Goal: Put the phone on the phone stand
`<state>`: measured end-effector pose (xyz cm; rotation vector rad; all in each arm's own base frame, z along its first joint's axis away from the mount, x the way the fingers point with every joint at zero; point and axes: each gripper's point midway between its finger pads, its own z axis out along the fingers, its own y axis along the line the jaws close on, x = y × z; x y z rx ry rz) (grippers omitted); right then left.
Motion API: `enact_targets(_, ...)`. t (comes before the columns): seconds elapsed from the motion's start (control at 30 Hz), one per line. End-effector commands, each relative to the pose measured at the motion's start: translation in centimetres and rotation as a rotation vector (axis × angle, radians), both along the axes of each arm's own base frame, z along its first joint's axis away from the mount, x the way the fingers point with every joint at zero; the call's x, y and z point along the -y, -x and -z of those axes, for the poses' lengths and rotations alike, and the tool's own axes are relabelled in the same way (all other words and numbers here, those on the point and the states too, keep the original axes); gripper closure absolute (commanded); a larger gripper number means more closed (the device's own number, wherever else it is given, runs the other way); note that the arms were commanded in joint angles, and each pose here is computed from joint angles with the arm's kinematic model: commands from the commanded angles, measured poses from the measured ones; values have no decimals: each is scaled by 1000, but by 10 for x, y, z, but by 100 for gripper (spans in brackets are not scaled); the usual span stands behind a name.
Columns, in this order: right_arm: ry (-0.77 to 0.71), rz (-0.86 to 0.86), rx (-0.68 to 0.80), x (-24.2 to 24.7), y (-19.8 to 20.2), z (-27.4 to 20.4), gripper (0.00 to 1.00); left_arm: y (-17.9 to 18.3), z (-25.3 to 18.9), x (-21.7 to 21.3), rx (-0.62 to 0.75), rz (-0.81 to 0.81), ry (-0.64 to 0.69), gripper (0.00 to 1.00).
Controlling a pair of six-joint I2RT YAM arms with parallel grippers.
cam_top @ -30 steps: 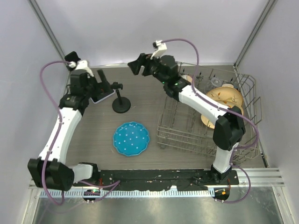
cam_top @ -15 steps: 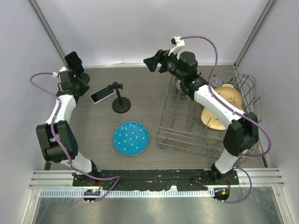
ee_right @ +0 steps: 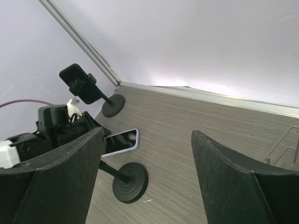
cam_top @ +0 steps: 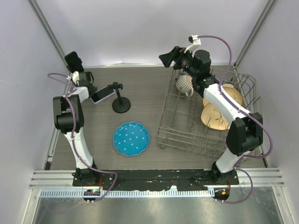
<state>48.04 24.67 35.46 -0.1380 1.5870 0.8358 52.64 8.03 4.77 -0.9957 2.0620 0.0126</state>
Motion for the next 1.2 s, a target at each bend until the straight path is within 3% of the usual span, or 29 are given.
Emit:
enact_targets(0.0,-91,-47,89,4,9,-40,20,-33,-24,-25,99,-112,-27,73)
enact_targets(0.1,-120,-73,80,3,7,-39,20,-39,-19,-30,66,-128,-26,73)
enact_targets(0.2,-152,-95,76,3,9,-42,21,-30,5,-24,-60,-143,64,76)
enact_targets(0.33,-192,-110,73,9,8,-42,21,-22,29,-7,-116,-161,219,81)
enact_targets(0.8,-230,-131,92,17,19,-54,22,22,11,27,-114,-68,372,76)
enact_targets(0.9,-234,-135,97,17,21,-56,22,44,1,30,-101,-50,356,67)
enact_targets(1.0,-240,-140,102,17,23,-58,22,55,-22,29,-67,-5,314,47)
enact_targets(1.03,-240,-138,101,17,23,-57,22,57,-34,28,-47,13,290,36)
enact_targets(1.17,-242,-139,109,17,26,-60,22,70,-43,26,-106,174,150,15)
